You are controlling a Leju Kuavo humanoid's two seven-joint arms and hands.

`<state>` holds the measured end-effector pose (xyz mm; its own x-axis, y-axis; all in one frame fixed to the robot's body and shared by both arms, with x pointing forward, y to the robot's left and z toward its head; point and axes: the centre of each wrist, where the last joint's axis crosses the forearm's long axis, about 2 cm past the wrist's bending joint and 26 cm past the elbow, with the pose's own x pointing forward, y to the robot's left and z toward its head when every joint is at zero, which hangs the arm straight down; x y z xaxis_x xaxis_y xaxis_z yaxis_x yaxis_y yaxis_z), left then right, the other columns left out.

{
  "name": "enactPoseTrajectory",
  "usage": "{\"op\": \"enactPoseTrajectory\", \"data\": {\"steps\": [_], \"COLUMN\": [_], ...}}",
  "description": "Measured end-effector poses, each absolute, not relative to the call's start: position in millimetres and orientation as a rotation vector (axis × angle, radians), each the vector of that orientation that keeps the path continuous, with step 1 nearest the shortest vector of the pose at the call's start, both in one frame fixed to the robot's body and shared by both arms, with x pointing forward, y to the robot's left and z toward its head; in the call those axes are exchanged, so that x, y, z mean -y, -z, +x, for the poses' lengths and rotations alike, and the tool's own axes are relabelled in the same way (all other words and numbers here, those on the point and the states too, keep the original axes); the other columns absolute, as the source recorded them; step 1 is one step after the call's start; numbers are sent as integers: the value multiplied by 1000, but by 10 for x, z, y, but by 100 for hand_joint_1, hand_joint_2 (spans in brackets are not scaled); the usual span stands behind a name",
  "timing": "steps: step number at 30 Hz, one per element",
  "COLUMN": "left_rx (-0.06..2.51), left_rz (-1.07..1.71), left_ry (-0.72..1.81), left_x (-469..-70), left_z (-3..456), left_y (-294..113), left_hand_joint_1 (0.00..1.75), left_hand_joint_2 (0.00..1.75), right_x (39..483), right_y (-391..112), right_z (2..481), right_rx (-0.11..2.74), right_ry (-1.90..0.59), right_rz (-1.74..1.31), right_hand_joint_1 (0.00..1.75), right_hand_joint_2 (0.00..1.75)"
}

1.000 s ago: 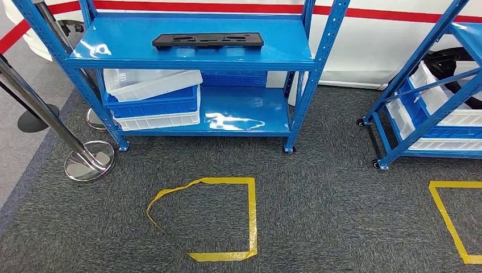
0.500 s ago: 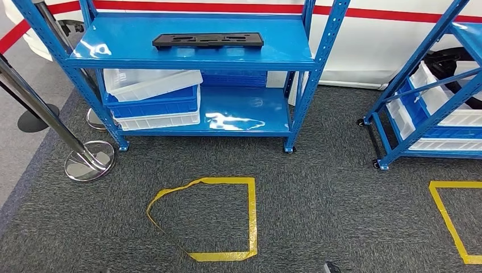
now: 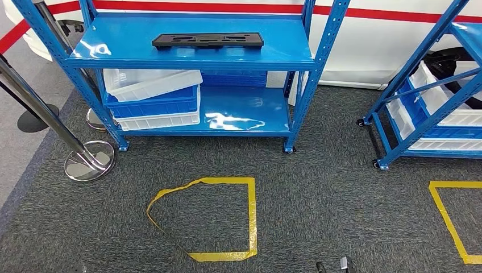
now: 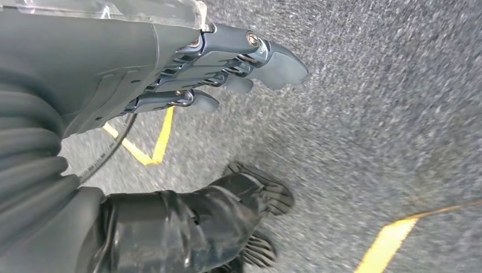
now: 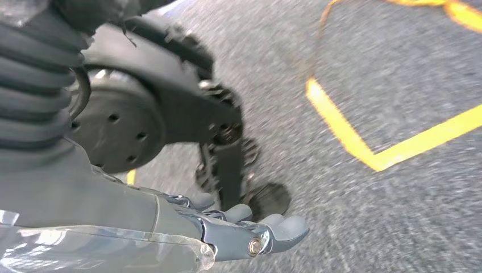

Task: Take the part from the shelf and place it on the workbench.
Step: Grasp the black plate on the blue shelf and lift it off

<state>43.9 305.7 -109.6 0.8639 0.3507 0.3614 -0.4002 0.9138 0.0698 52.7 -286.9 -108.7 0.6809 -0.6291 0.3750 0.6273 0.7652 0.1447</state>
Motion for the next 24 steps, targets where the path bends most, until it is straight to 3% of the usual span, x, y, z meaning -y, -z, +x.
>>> {"op": "enactPoseTrajectory", "data": {"steps": [2,4,6,19,23,24], "left_rx": [366,388,416,382,363,359], "left_rz": [162,178,187,43,35,36], "left_ry": [-418,-435,-451,-658,-686,-693], "left_x": [-3062,-3066,-3069,-3011,-2987,-2985], "left_z": [468,494,520,609,606,611], "left_y": [1094,1092,1090,1089,1091,1091], "left_hand_joint_1": [0,0,0,0,0,0], "left_hand_joint_2": [175,175,175,175,175,175], "right_x": [2868,2865,2861,2891,2915,2919], "right_y": [1086,1085,1085,1085,1087,1086], "right_z": [552,572,589,644,642,648], "right_rx": [434,442,450,480,479,479], "right_ry": [759,812,864,995,978,972], "right_rz": [-5,-15,-23,-76,-83,-83], "right_hand_joint_1": [0,0,0,0,0,0], "right_hand_joint_2": [87,87,175,175,0,0]}}
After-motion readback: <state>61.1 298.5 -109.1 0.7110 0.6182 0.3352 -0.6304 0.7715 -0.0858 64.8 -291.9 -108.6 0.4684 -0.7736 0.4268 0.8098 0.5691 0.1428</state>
